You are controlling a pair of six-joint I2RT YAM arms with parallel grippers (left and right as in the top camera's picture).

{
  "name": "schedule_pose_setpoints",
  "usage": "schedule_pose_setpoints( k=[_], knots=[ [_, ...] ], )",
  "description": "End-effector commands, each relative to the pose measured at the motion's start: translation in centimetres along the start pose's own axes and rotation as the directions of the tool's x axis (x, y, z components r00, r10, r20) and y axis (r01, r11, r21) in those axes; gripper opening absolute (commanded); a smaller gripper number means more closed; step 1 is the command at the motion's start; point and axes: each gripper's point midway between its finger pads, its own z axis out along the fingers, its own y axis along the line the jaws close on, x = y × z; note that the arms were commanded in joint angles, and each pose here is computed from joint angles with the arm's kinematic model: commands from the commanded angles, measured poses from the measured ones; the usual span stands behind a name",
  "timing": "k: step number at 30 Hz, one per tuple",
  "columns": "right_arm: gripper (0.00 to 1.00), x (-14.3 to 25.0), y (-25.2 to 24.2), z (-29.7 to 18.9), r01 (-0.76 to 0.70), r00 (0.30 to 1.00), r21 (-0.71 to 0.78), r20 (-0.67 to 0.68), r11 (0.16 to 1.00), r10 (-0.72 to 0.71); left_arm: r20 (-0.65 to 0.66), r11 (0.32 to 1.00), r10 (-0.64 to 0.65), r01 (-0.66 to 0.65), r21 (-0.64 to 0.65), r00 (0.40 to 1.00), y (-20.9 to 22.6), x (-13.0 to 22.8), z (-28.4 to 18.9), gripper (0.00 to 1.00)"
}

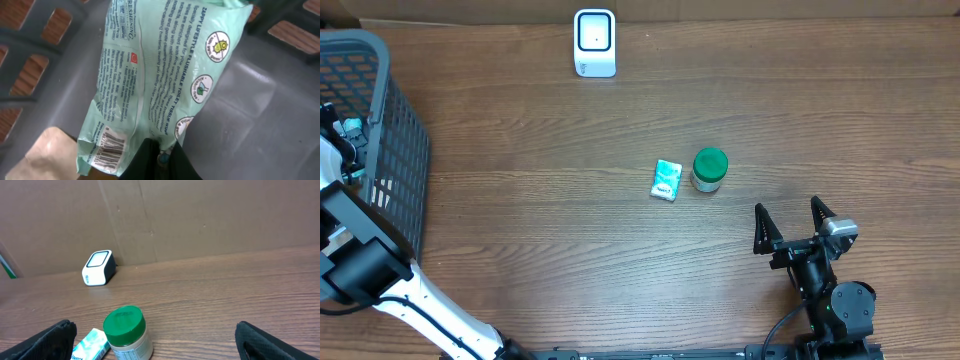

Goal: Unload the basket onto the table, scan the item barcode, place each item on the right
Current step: 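Grasp the large mint-green bag and carry it to the scanner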

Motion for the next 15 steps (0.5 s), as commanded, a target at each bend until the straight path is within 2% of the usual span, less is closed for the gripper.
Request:
schedule_pose_setpoints(
  k=[1, 7, 11, 15],
  knots=[
    [1.00, 0.0, -0.2, 0.0, 0.001, 1.000, 0.006, 0.010, 1.000, -0.001, 0.097, 0.997, -0.079, 0.078, 0.009, 0.992, 0.3, -2.6, -5.1, 0.04],
    [1.00, 0.0, -0.2, 0.0, 0.001, 1.000, 0.006, 0.010, 1.000, -0.001, 0.307, 0.981, -0.194, 0.192, 0.036, 0.932, 1.4, -6.4, -17.0, 0.04],
    [1.00, 0.0, -0.2, 0.0, 0.001, 1.000, 0.007, 0.010, 1.000, -0.001, 0.401, 0.969, -0.245, 0.234, 0.076, 0.883, 1.3, -6.4, -24.8, 0.04],
    [1.00, 0.0, -0.2, 0.0, 0.001, 1.000, 0.007, 0.010, 1.000, -0.001, 0.466, 0.973, -0.225, 0.168, 0.161, 0.856, -1.2, -5.3, -31.7, 0.04]
  ],
)
